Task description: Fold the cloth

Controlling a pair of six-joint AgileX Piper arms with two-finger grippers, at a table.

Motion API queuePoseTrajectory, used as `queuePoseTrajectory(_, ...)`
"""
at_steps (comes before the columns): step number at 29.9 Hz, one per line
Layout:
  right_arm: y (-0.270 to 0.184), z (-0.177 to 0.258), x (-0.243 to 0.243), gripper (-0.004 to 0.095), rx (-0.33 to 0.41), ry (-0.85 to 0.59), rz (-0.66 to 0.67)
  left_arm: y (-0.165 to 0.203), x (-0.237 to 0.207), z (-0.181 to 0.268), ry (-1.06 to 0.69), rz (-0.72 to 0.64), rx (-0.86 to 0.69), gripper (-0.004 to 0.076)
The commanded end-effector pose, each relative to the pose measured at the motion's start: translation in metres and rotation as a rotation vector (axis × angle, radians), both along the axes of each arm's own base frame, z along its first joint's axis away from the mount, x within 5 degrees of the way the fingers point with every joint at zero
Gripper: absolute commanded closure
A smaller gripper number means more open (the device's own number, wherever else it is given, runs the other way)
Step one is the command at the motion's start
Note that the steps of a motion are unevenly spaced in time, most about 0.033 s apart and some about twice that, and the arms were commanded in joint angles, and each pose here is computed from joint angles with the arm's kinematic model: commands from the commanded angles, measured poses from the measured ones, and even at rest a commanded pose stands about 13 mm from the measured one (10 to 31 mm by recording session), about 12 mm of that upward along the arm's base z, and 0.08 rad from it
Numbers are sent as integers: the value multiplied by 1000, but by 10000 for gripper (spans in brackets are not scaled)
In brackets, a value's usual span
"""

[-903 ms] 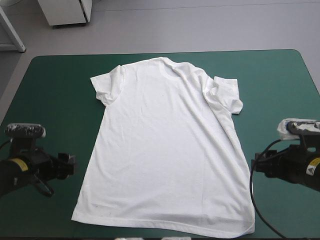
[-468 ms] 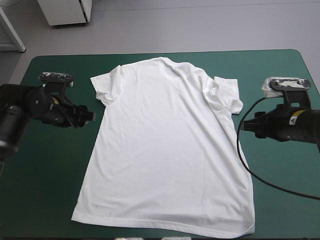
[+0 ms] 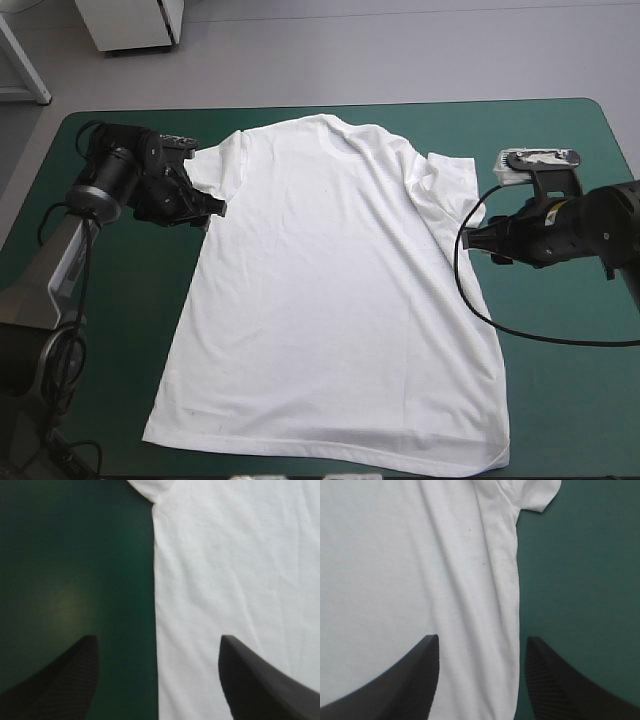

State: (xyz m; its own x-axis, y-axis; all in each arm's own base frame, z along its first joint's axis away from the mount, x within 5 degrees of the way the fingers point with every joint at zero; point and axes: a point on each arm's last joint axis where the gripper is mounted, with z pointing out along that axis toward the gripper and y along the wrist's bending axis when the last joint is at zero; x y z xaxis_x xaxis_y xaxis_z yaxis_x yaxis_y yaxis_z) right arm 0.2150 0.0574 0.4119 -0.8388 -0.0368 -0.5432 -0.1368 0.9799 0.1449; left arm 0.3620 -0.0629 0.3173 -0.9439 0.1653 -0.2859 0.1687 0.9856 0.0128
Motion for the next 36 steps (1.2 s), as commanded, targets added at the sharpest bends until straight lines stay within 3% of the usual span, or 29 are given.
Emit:
queuePoseTrajectory(1, -1, 14, 4, 422, 15, -103, -3, -3, 7, 12, -71, 2, -15, 231)
queuePoseTrajectory(12, 3, -1, 23, 491, -1, -44, 0, -11, 48, -32, -39, 4, -14, 231)
queuePoseTrajectory(24, 2, -4, 27, 494, -24, -41, -5, -15, 73, -75, 31, 24, -7, 239)
queuePoseTrajectory(27, 2, -3, 27, 494, -22, -48, -6, -16, 75, -79, 34, 24, -8, 348)
queuePoseTrajectory(30, 3, -2, 31, 494, -12, -85, -8, -16, 76, -80, 33, 24, -8, 674)
queuePoseTrajectory(31, 4, -2, 33, 494, -9, -94, -9, -16, 76, -80, 31, 24, -7, 726)
queuePoseTrajectory(36, 11, -19, 54, 448, -32, -62, 57, -16, 76, -80, 30, 24, -7, 733)
